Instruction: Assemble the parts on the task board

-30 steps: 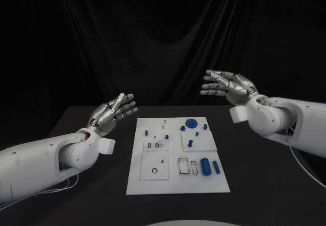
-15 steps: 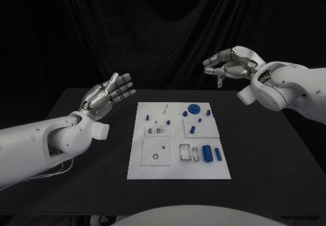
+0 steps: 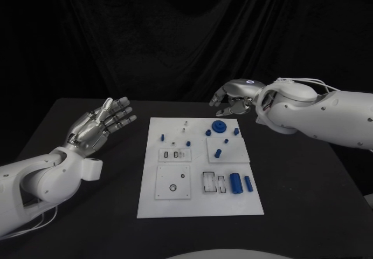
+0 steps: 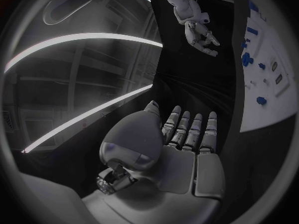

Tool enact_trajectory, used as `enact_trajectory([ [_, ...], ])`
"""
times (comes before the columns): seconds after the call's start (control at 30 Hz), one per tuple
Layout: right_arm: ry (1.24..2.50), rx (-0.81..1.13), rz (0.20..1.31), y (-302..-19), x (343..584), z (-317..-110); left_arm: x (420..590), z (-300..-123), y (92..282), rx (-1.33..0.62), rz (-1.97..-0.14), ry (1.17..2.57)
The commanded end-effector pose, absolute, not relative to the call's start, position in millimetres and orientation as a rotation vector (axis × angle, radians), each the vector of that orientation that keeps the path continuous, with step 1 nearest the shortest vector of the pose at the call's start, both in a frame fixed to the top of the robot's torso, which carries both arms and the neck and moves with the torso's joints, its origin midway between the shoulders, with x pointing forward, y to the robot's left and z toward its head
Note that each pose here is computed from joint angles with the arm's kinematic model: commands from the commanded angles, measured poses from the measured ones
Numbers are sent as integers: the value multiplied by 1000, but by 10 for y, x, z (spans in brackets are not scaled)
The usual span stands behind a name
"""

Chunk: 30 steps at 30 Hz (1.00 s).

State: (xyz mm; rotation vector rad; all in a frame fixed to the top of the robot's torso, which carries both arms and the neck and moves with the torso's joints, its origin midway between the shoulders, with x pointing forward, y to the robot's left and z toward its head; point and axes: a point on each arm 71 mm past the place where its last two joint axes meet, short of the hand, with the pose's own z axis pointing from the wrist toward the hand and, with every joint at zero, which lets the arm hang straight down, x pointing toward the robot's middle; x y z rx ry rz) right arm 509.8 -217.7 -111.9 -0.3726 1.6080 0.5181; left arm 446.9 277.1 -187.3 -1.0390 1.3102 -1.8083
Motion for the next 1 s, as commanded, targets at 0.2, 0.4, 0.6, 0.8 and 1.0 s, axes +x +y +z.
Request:
enact_trajectory([
  [0.2, 1591, -555, 352, -2157, 5043, -1273, 4405, -1746, 2834, -957, -1891, 1167],
  [0.4, 1598, -568, 359, -2157, 4995, -1297, 4379, -1737, 2827, -959, -1899, 1169],
  [0.6, 1628, -580, 355, -2161, 4963, -1336, 4370, -1736, 2819, -961, -1904, 1173],
  [0.8, 1635, -573, 348, -2200, 4958, -1357, 4377, -1740, 2827, -963, -1903, 1173],
  [1.0, 1627, -571, 347, -2218, 4956, -1391, 4385, -1745, 2818, -970, -1910, 1172],
])
